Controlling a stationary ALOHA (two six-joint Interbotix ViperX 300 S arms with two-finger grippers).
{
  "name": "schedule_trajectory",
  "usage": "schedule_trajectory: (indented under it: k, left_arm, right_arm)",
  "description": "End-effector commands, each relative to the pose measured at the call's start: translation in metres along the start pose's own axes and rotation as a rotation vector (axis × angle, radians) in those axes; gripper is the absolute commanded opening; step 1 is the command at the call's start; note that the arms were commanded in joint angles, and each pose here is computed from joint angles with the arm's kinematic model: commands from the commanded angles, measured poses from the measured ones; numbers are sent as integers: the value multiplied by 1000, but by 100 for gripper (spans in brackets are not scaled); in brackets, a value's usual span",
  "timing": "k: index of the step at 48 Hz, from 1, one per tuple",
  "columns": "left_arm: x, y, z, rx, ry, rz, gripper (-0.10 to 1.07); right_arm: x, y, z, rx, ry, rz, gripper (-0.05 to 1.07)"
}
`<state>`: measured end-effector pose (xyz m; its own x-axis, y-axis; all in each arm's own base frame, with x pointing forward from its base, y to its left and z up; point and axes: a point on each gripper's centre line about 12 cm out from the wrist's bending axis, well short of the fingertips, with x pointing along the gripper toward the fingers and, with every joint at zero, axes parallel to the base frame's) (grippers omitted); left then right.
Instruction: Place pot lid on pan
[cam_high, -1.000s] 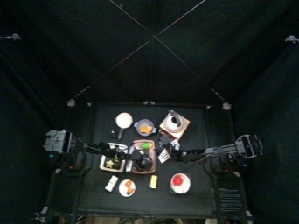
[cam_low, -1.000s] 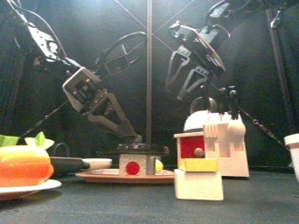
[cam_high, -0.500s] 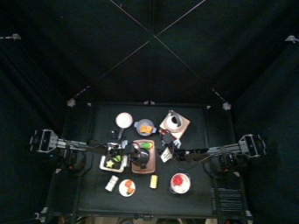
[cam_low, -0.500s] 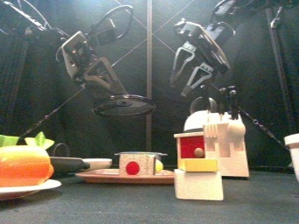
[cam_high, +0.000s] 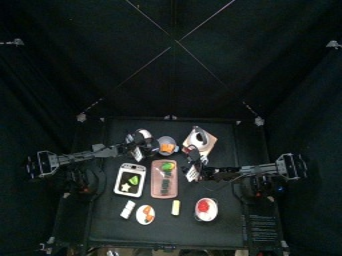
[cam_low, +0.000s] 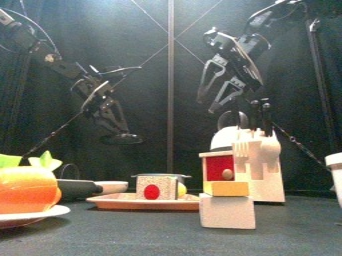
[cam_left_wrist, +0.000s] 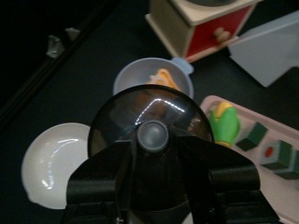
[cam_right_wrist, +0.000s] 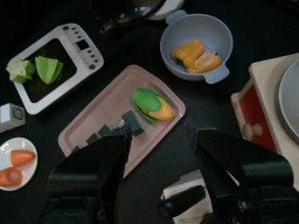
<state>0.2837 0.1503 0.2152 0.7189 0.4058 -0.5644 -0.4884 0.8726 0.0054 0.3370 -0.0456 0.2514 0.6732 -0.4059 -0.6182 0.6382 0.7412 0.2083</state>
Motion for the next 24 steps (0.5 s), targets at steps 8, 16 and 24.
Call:
schedule_trajectory:
  k: [8, 16, 24]
  left_arm:
    - [17, 33, -9, -34, 57, 85, 71]
    - [38, 50, -27, -52, 145, 123, 71]
    - [40, 64, -31, -63, 153, 153, 71]
  right_arm:
    - [-14, -8, 2, 5, -31, 25, 86]
    - [-15, -15, 4, 15, -37, 13, 86]
    - [-17, -16, 3, 19, -38, 15, 86]
